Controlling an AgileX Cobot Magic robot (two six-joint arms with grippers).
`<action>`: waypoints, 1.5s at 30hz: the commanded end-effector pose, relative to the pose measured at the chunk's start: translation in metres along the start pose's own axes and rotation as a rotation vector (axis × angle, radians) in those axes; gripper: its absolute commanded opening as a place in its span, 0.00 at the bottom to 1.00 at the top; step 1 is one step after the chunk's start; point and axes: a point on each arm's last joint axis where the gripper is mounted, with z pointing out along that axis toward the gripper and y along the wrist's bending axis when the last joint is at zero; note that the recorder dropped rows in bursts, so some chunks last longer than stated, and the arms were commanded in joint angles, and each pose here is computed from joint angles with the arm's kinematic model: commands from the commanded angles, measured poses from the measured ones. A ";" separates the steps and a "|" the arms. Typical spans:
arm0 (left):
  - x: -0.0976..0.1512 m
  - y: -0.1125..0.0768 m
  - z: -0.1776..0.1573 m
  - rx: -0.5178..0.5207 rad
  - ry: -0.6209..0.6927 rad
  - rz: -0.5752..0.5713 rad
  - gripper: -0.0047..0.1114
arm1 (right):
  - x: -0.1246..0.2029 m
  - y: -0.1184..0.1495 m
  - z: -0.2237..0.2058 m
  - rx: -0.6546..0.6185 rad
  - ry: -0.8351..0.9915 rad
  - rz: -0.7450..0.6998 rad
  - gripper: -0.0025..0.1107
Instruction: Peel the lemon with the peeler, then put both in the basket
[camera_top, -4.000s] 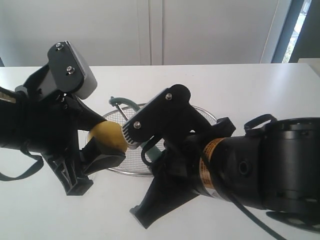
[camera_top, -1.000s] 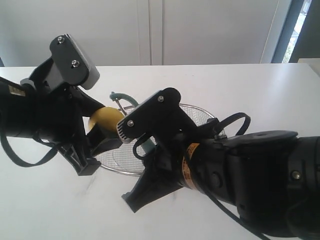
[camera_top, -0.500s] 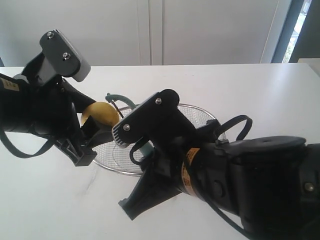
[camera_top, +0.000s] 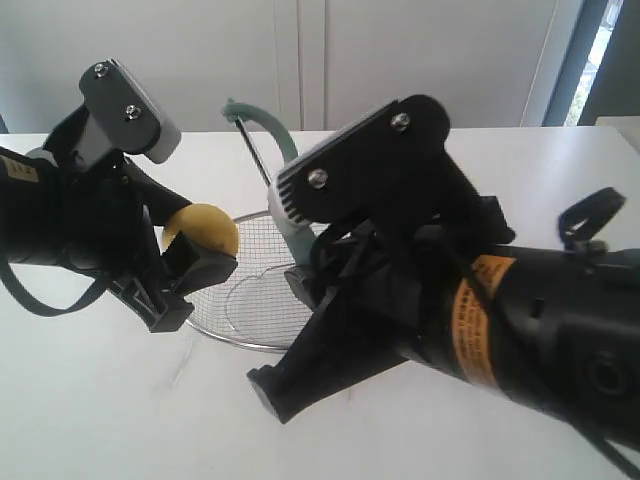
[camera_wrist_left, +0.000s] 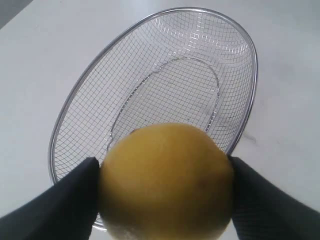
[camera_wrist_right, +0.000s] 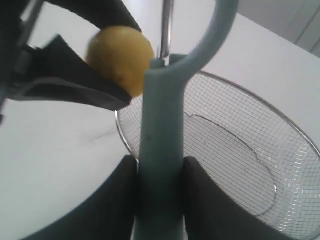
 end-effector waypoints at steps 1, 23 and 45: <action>-0.001 0.001 -0.001 -0.006 -0.011 -0.019 0.04 | -0.005 -0.006 -0.029 0.020 -0.031 0.014 0.02; -0.006 -0.006 -0.021 0.034 -0.061 -0.066 0.04 | 0.026 -0.050 0.010 0.382 0.151 -0.103 0.02; -0.007 -0.007 -0.025 0.036 -0.067 -0.016 0.04 | 0.024 -0.003 0.090 -0.032 0.142 -0.080 0.02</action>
